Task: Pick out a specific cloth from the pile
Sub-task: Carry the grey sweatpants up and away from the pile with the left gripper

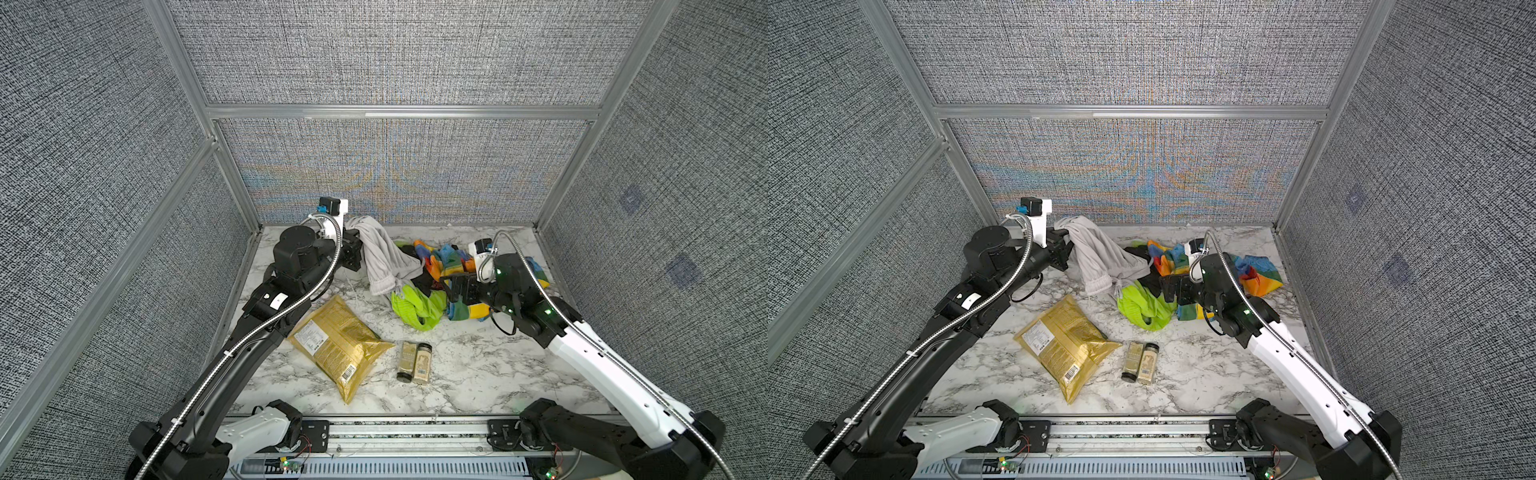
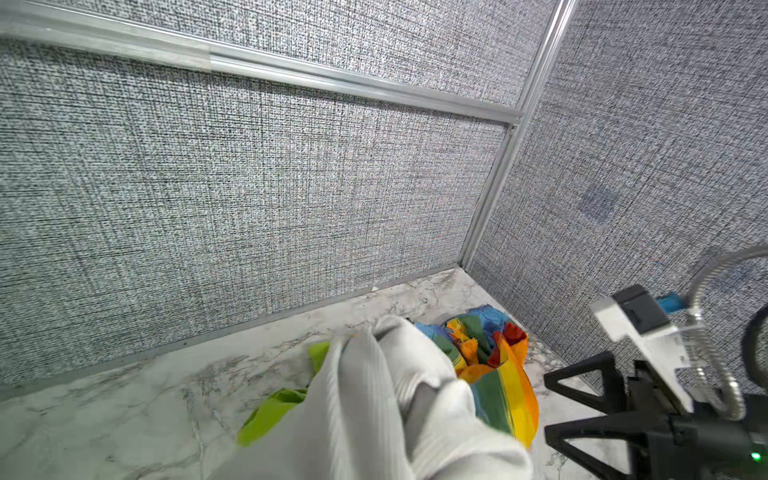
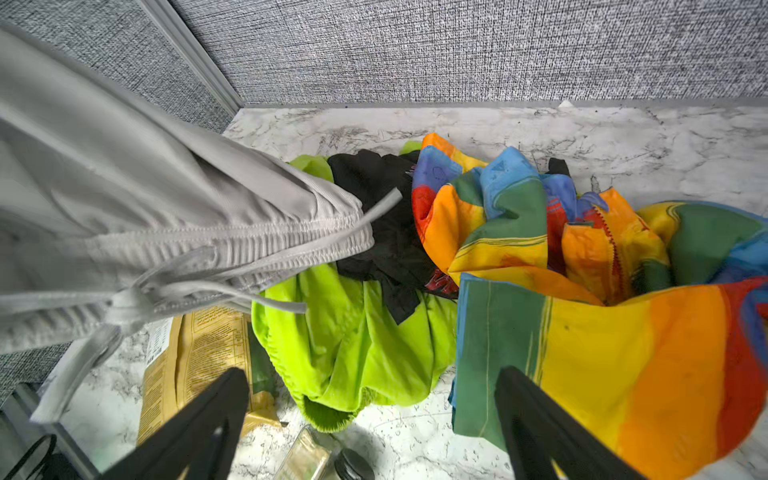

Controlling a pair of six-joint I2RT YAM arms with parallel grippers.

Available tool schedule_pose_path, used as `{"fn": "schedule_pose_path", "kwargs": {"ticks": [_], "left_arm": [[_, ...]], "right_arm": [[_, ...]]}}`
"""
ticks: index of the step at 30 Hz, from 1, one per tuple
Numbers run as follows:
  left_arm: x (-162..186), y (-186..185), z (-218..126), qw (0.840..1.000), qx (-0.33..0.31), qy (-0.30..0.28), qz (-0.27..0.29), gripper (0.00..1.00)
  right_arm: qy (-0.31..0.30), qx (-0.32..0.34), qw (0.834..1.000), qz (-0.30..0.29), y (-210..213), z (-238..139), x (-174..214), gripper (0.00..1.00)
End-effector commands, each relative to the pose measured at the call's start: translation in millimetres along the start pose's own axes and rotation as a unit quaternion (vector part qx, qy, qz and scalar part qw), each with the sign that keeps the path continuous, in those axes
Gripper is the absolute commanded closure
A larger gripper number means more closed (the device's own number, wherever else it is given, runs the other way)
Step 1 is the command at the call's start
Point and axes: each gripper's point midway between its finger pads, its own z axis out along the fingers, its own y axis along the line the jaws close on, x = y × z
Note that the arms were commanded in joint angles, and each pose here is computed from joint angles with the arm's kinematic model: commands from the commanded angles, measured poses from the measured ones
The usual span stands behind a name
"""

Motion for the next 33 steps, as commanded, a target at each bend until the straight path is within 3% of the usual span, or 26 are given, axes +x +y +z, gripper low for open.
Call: {"fn": "schedule_pose_path", "kwargs": {"ticks": [1,11,18,33], "left_arm": [[-31.1,1.2,-11.0,0.999,-0.006,-0.045,0.016,1.0],[-67.8,21.7,-18.6,0.996,-0.054,-0.068,0.029,1.0],[-95.1,30.6,-15.3,0.994,-0.066,-0.077,0.035,1.0],[-146.7,34.8,-13.9,0.992,-0.036,-0.117,0.021,1.0]], "right_arm": [[-0.012,-0.028,0.999,-0.026,9.0,-13.4,0.2,0.01],[-0.046,-0.056,0.997,-0.024,20.3,-39.5,-12.6,0.01],[-0.047,-0.115,0.992,-0.021,41.3,-47.0,-16.1,0.01],[-0.038,-0.093,0.995,-0.017,30.7,-45.4,-3.8,0.01]]}}
